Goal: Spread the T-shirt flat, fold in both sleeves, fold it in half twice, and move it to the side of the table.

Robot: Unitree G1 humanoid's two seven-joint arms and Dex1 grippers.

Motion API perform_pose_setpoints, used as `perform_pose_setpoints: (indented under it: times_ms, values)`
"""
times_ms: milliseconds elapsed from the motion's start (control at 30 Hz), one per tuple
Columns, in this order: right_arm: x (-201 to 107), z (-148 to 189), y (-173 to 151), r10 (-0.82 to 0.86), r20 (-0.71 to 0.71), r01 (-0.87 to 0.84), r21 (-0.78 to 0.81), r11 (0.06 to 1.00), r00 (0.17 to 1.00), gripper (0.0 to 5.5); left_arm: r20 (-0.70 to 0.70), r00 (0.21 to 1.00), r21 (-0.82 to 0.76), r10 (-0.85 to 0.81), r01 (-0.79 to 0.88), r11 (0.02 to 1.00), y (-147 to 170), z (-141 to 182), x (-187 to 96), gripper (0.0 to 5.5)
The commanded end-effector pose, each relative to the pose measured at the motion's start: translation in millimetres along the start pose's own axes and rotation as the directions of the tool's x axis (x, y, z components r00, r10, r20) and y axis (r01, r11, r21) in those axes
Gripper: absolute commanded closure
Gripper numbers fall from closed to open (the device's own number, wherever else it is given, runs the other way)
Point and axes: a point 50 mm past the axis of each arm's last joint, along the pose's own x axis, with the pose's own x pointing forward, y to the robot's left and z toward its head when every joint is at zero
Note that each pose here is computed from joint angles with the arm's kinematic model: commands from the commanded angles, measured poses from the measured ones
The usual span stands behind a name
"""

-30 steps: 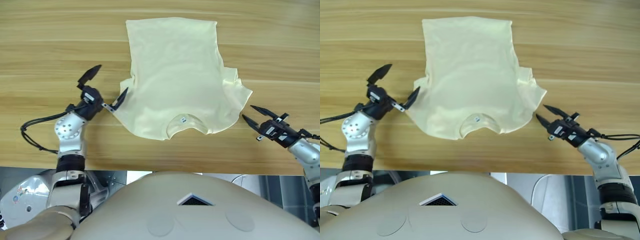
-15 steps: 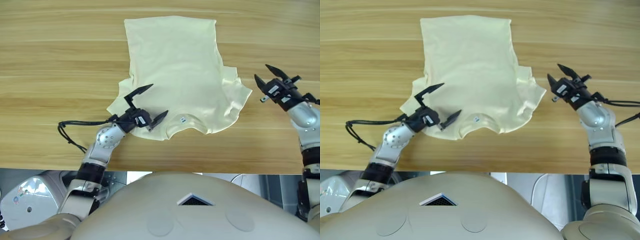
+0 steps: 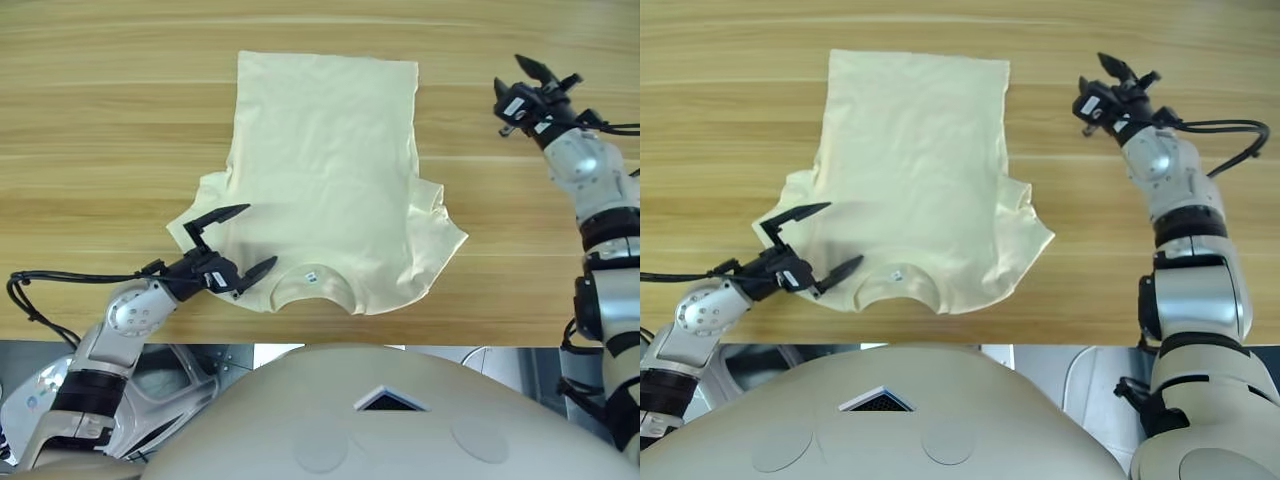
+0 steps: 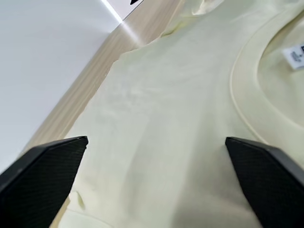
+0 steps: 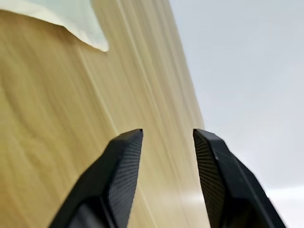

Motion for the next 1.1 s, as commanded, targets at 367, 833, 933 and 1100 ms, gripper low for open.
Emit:
perform_pose_setpoints:
  times_ms: [367, 833, 933, 1100]
  values:
    - [0, -5, 38, 0.056, -0.061, -0.060, -0.063, 0.996, 0.997, 3.55, 0.107, 0.973, -0.093, 0.205, -0.195, 0.976, -3, 19, 4, 0.10]
    - [-23, 86, 35, -0.154, 0.500, 0.041, 0.229, 0.972, 0.852, 3.55, 0.258, 0.715, -0.049, 0.650, -0.662, 0.748, 89, 40, 1, 0.10]
    - [0, 122, 63, 0.061, 0.543, -0.121, 0.074, 0.990, 0.837, 3.55, 0.236, 0.509, -0.211, 0.828, -0.805, 0.555, 111, 34, 3, 0.10]
    - [25, 131, 88, 0.244, 0.454, -0.222, -0.101, 0.970, 0.857, 3.55, 0.145, 0.316, -0.338, 0.938, -0.875, 0.347, 131, 22, -4, 0.10]
